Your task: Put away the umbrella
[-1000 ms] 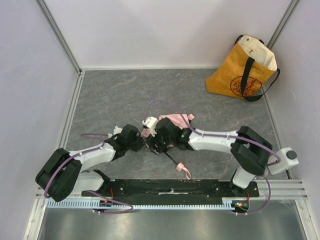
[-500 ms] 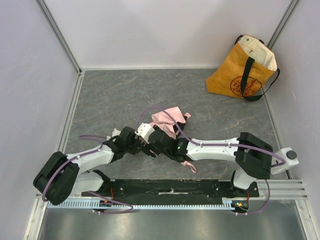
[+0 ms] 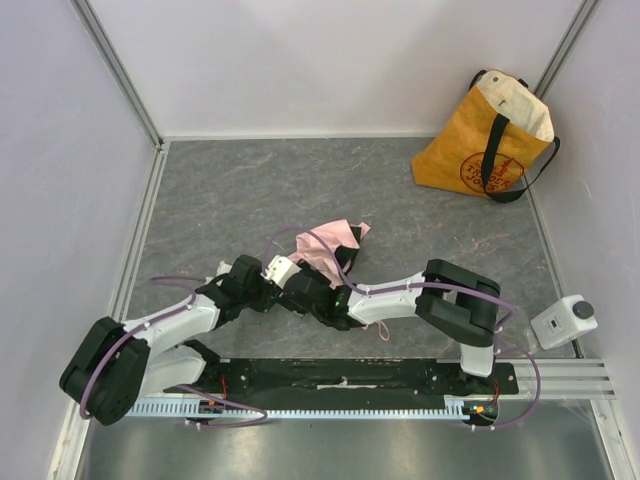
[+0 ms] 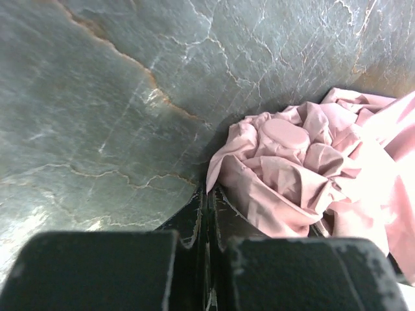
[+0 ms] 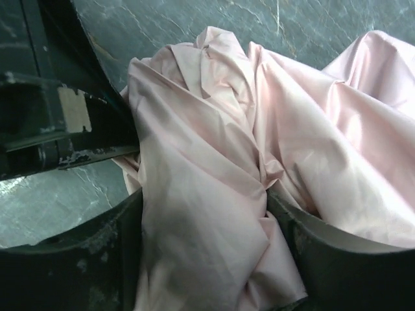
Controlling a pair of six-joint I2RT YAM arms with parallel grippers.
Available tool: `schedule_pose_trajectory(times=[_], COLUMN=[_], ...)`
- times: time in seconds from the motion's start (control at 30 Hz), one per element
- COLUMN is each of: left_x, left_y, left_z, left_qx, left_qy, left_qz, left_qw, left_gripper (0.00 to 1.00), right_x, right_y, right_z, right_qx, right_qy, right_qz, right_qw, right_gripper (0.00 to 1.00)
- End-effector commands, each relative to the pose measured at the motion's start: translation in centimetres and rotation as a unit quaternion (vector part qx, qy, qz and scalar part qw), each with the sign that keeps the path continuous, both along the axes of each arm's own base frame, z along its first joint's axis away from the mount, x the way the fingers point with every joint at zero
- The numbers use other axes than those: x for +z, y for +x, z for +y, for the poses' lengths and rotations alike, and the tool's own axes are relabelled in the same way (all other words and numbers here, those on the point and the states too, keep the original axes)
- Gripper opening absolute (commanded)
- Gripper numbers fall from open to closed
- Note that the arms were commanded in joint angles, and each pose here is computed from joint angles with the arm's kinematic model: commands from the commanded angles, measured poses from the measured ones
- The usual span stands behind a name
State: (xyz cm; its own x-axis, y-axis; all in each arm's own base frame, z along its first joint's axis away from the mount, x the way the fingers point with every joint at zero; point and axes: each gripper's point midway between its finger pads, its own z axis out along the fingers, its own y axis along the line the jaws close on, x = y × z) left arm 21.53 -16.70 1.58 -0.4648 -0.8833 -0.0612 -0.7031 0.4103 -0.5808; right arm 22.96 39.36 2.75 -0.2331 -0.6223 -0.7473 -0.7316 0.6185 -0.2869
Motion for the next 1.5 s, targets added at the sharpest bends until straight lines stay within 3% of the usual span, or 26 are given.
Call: schedule_pose_trajectory(times=[0.0, 0.07, 0.1, 0.27, 0.37, 0.4, 0.43, 0.57, 0.73, 0.83, 0.97, 1.1, 1.17, 1.33, 1.47], left_x=[0.4, 1.6, 2.3, 5.2, 7.0, 7.8, 8.5, 9.3, 9.2, 9.5, 8.8, 6.4, 5.0, 4.8, 4.6], left_y=[-1.4, -0.9, -0.8, -0.1, 0.5, 0.9, 1.1, 1.6, 1.6, 1.6, 1.3, 0.1, -1.0, -2.7, -3.0], left_z=[0.5, 0.7, 0.8, 1.8, 2.4, 2.2, 2.1, 1.8, 0.7, 0.2, -0.3, -0.7, -0.9, -0.9, 0.9], left_qx=[-0.03, -0.031, -0.034, -0.053, -0.076, -0.092, -0.106, -0.151, -0.177, -0.184, -0.194, -0.153, -0.129, -0.107, -0.044], left_qy=[0.021, 0.018, 0.018, 0.033, 0.05, 0.049, 0.049, 0.046, -0.037, -0.074, -0.089, -0.141, -0.162, -0.149, -0.125], left_qz=[-0.02, -0.049, -0.062, -0.134, -0.19, -0.215, -0.236, -0.282, -0.303, -0.323, -0.294, -0.206, -0.142, -0.104, -0.082], left_qw=[0.999, 0.998, 0.997, 0.989, 0.978, 0.971, 0.965, 0.946, 0.936, 0.925, 0.932, 0.956, 0.968, 0.978, 0.988], left_gripper=[0.02, 0.05, 0.12, 0.54, 0.76, 0.89, 0.94, 0.95, 0.96, 0.96, 0.96, 0.97, 0.96, 0.95, 0.98], right_x=[-7.5, -8.3, -8.7, -9.8, -10.4, -10.4, -10.3, -9.6, -8.7, -8.7, -8.9, -8.9, -8.7, -7.7, -7.5], right_y=[-1.7, -2.1, -2.1, -2.5, -3.3, -3.5, -3.7, -4.8, -6.3, -6.5, -6.3, -5.5, -4.6, -2.3, -1.2], right_z=[-4.6, -4.8, -5.0, -4.9, -5.1, -5.1, -5.1, -4.7, -3.8, -4.1, -4.4, -4.4, -4.1, -3.1, -2.9], right_qx=[0.005, -0.003, -0.003, 0.019, 0.047, 0.056, 0.063, 0.094, 0.133, 0.13, 0.114, 0.083, 0.062, 0.031, 0.025], right_qy=[-0.128, -0.125, -0.123, -0.082, -0.059, -0.046, -0.034, 0.051, 0.158, 0.188, 0.198, 0.211, 0.217, 0.234, 0.241], right_qz=[0.069, 0.085, 0.096, 0.189, 0.265, 0.291, 0.314, 0.42, 0.547, 0.592, 0.616, 0.644, 0.645, 0.648, 0.657], right_qw=[0.989, 0.989, 0.988, 0.978, 0.961, 0.954, 0.947, 0.901, 0.812, 0.773, 0.754, 0.73, 0.73, 0.724, 0.714], right_gripper=[0.68, 0.64, 0.61, 0.37, 0.23, 0.21, 0.19, 0.14, 0.11, 0.11, 0.11, 0.06, 0.04, 0.02, 0.0])
